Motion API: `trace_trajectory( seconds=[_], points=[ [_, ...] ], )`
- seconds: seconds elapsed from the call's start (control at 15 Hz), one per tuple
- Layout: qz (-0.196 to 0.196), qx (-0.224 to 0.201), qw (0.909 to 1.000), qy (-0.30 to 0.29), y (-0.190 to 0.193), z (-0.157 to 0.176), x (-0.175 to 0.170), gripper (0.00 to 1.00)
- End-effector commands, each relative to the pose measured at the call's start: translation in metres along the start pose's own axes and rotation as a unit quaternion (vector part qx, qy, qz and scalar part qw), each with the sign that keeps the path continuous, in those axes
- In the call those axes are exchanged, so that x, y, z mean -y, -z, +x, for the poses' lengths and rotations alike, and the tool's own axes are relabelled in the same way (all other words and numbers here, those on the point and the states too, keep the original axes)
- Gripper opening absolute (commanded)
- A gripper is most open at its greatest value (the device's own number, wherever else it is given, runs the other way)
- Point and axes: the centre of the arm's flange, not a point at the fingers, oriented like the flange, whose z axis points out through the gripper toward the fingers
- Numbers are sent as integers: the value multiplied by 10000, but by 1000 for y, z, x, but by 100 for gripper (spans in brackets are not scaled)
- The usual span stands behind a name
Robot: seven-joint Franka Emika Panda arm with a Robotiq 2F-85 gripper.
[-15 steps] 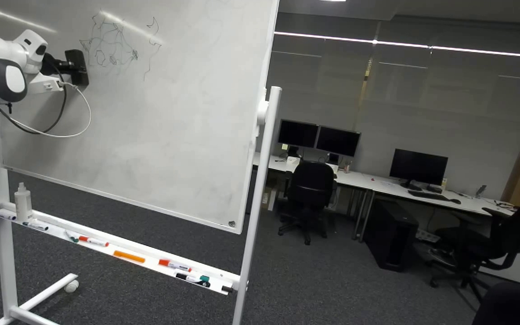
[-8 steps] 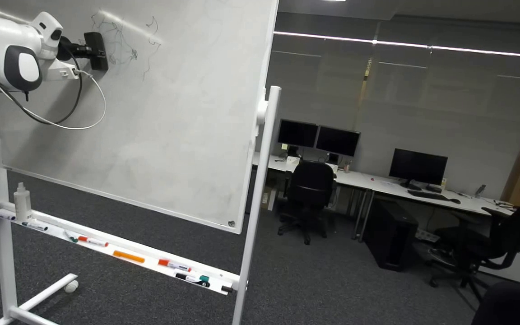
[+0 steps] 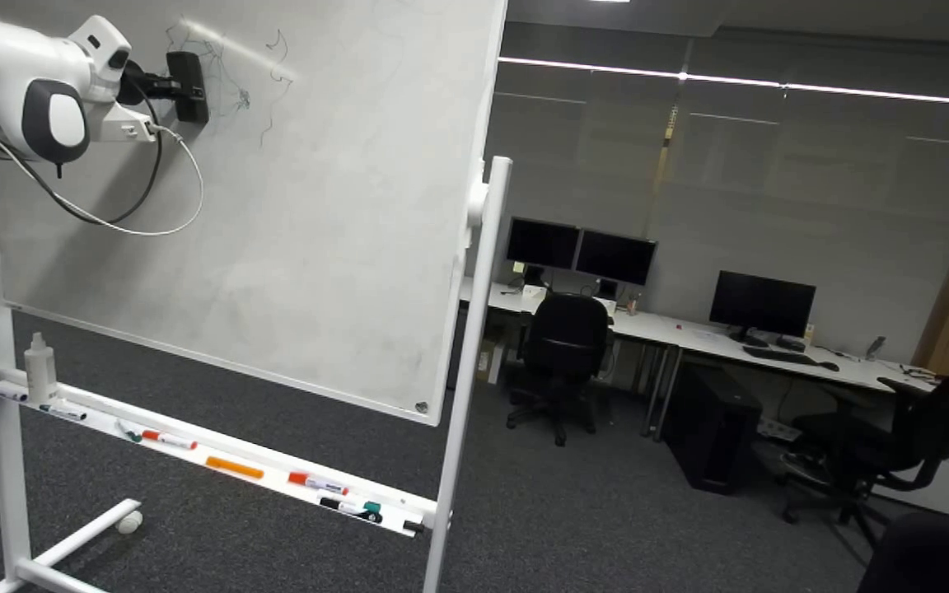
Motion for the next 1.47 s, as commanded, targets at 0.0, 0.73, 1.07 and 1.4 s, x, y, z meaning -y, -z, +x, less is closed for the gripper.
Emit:
trace_trajectory(
  seconds=[0.0, 0.73, 1.07, 1.4],
  points=[
    [451, 65, 9987, 206, -16, -3, 26, 30],
    [1021, 416, 9890, 989, -18, -20, 103, 30],
    [474, 443, 9931, 974, -13, -1, 58, 30],
    [-130, 471, 9955, 809, -10, 0, -4, 30]
  ],
)
